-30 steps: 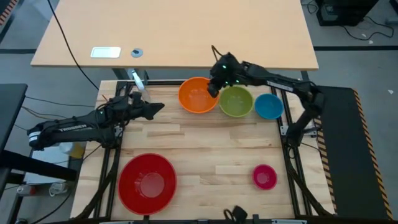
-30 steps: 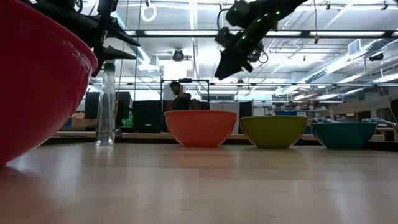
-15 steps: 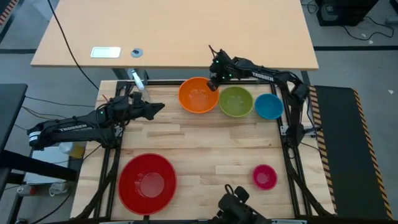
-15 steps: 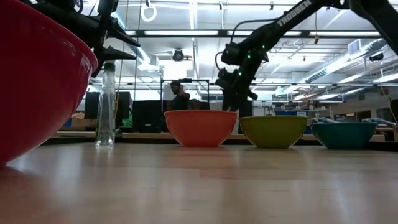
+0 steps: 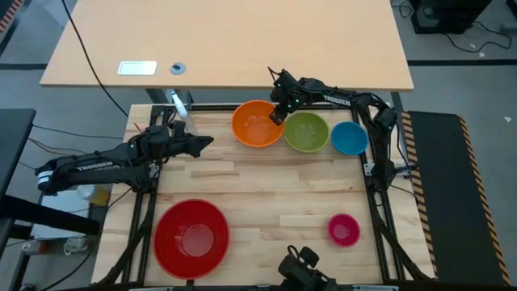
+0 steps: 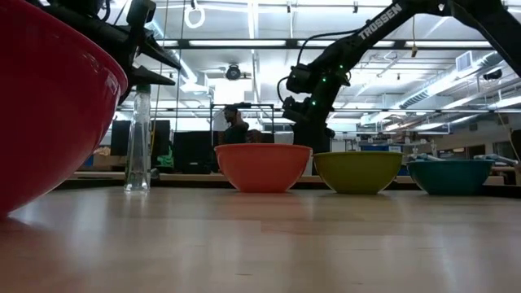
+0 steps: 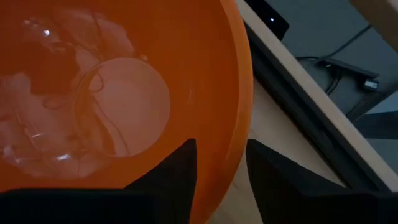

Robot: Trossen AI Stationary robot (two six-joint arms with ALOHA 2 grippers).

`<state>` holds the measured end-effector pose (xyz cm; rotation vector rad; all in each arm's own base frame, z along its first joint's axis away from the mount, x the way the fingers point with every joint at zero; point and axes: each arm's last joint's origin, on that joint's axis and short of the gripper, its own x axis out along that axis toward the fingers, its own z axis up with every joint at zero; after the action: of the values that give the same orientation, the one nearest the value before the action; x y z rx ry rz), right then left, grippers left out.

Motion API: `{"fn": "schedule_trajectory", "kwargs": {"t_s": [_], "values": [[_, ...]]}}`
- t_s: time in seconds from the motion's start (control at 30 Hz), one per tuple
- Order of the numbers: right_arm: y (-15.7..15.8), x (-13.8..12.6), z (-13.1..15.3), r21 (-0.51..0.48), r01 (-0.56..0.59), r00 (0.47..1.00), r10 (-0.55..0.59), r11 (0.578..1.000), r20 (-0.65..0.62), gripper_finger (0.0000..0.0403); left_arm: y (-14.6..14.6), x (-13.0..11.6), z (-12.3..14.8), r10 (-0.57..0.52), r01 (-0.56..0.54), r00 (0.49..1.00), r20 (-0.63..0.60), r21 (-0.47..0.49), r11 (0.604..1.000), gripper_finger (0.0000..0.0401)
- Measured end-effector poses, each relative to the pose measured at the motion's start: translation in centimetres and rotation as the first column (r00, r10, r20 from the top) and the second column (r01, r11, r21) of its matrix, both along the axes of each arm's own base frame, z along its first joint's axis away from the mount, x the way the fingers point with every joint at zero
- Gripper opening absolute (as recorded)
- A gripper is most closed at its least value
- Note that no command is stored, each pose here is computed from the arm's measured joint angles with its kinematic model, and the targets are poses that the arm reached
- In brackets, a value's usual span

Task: Nest bowls inside each other
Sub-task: Stack the orange bowl into the red bowl

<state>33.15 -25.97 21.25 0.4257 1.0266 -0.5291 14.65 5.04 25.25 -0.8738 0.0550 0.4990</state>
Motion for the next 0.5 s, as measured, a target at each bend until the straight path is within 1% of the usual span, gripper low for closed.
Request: {"fn": "schedule_trajectory", "kwargs": {"t_s": [0.17,0.3,0.37,0.43,0.5], "values": [[0.4,0.2,-0.2,-0.012,-0.003,1.000,0.003,1.000,-0.012,0.0092,0.0,0.0,0.0,-0.005,0.005,1.000,-0.007,0.020,1.000,0.0157],[0.8,0.5,-0.2,-0.005,-0.009,1.000,0.008,1.000,-0.013,0.0044,0.0,0.1,0.6,-0.009,0.007,0.999,0.046,0.044,0.999,0.0157],[1.4,0.8,-0.2,-0.002,-0.047,0.999,0.047,0.999,-0.011,0.0026,0.0,0.2,1.1,-0.047,0.038,0.996,0.079,0.112,0.993,0.0157],[1.9,1.2,-0.1,0.011,-0.075,0.997,0.075,0.997,0.001,0.0024,-0.1,0.3,1.7,-0.089,0.068,0.990,0.110,0.180,0.981,0.0157],[2.6,1.7,-0.1,0.021,-0.099,0.995,0.099,0.995,0.006,0.0024,-0.1,0.3,2.0,-0.110,0.082,0.986,0.124,0.210,0.974,0.0157]]}}
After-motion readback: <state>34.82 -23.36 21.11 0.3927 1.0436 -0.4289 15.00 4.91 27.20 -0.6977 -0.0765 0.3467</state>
